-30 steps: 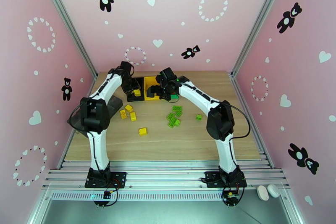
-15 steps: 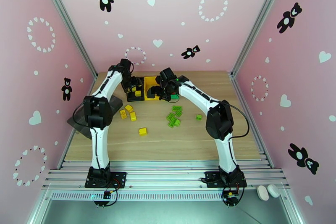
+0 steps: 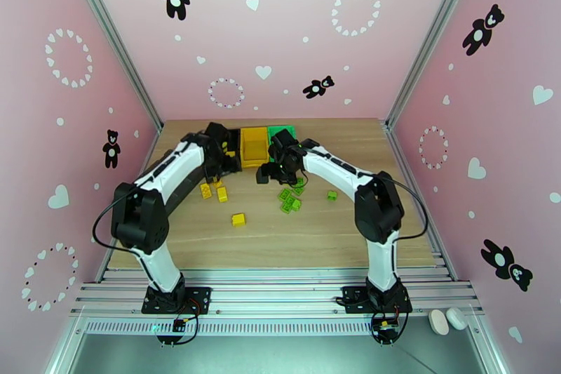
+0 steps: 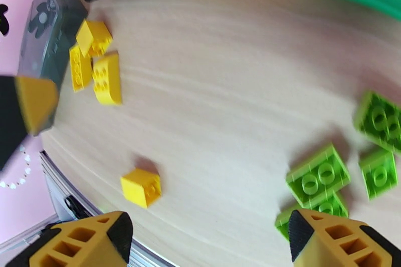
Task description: Sort the legos into containers by color
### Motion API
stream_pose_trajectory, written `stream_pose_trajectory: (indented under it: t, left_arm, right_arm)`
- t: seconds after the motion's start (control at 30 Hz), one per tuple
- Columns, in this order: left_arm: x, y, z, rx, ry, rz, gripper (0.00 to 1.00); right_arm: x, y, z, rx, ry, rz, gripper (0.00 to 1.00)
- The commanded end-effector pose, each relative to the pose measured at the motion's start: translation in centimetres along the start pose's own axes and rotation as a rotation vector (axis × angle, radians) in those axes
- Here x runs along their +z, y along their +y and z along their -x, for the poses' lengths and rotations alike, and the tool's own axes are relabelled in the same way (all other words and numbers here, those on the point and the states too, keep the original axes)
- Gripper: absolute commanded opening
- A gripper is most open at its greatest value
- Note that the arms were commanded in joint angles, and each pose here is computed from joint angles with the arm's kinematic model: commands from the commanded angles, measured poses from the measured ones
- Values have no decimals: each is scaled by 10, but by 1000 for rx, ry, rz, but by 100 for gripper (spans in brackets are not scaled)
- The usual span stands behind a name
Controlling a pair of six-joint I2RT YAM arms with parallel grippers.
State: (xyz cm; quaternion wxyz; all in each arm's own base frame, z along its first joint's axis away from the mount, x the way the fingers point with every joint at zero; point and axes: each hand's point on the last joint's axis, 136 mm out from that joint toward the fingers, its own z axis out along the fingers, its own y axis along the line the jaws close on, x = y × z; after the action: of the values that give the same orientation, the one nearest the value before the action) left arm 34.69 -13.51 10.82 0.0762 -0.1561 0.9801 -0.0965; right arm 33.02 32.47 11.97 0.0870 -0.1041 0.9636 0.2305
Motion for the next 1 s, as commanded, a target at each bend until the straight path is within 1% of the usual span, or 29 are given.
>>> stream_pose_trajectory:
  t: [0.0, 0.13, 0.23, 0.37, 0.43, 0.53, 0.7, 0.97]
  left_arm:
    - [2, 2, -24, -12, -17, 15, 84]
    - [19, -1, -61, 4, 23, 22, 86]
    - [29, -6, -80, 21, 43, 32, 87]
    - [41, -8, -97, 56, 61, 69, 87]
    - [50, -3, -105, 54, 76, 94, 87]
    - [62, 6, -113, 41, 94, 120, 85]
    - [71, 14, -117, 29, 100, 148, 80]
    - [74, 10, -113, 31, 97, 149, 70]
  right_arm:
    - [-16, -5, -12, -15, -39, -32, 89]
    - [-20, -12, -31, -6, -36, -46, 89]
    - [-21, -18, -44, -2, -31, -58, 89]
    - [-24, -24, -60, 2, -26, -70, 89]
    - [-25, -28, -68, 8, -24, -76, 89]
    - [-29, -30, -75, 13, -30, -75, 89]
    - [-35, -34, -83, 14, -35, -82, 89]
    - [-33, -34, -90, 16, -25, -74, 89]
